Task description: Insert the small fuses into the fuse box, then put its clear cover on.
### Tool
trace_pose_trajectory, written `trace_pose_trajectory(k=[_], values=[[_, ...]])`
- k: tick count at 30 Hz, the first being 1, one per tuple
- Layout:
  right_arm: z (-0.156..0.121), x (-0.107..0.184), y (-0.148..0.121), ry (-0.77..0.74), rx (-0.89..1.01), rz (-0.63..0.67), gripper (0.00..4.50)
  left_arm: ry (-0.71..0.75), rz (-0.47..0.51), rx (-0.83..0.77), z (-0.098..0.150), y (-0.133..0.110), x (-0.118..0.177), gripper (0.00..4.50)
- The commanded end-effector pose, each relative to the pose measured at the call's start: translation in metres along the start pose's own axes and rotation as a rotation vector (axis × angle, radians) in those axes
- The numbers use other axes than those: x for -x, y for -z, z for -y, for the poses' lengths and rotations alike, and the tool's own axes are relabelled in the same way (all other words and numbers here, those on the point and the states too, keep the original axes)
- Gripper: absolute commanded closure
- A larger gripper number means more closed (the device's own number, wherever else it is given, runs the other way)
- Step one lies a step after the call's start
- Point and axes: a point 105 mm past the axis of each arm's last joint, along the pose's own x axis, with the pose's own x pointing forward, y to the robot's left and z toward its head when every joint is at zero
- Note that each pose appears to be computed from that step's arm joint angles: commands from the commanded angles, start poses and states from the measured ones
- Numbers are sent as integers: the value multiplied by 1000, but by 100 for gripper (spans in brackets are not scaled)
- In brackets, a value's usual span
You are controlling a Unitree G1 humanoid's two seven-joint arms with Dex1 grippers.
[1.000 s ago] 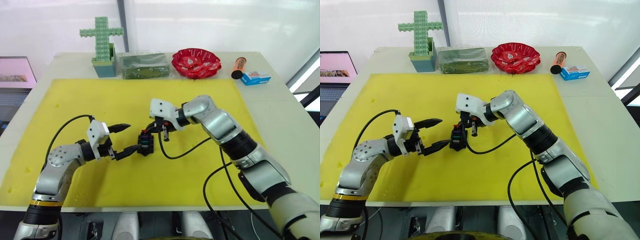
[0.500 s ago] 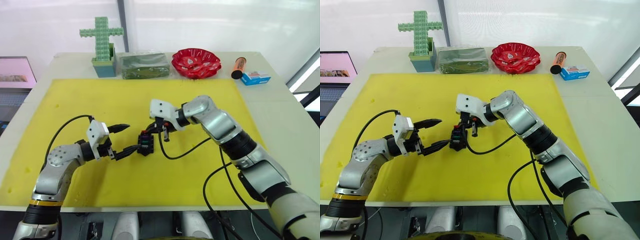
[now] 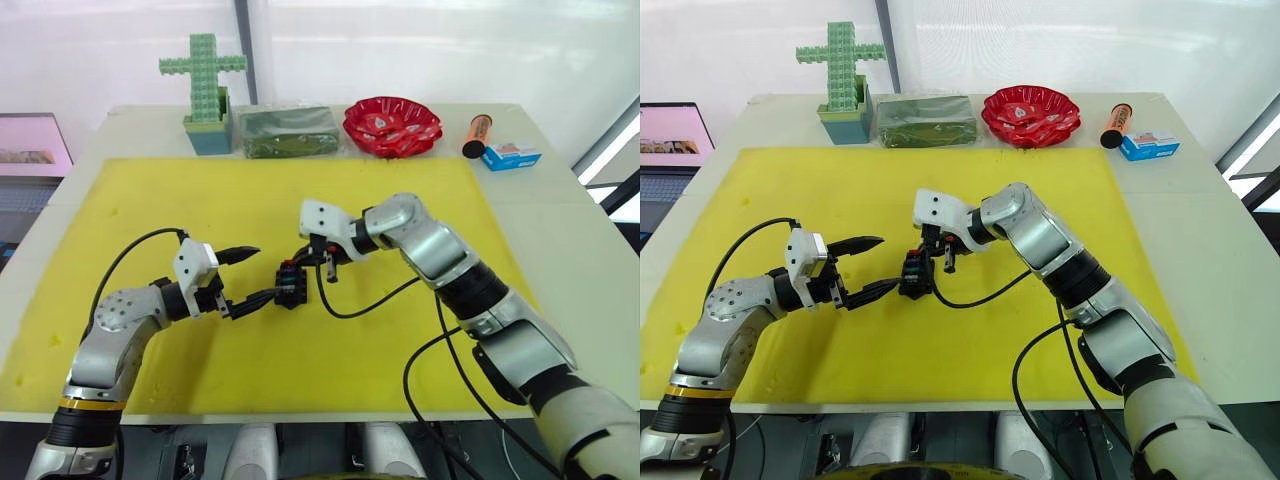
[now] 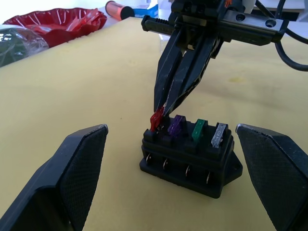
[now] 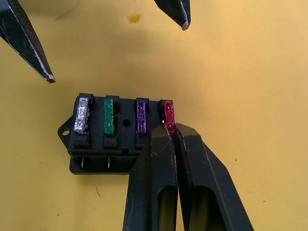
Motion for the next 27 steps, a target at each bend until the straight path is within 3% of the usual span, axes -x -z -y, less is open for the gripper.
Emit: trace_pose_trajectory(k=[1,27], values=[[2,1,2,9,38,-17,448,5,16,-46,-2,-11,0,0],[-10,11,-15,-119,8,1,448,18,11,-57,-1,-12,-1,0]])
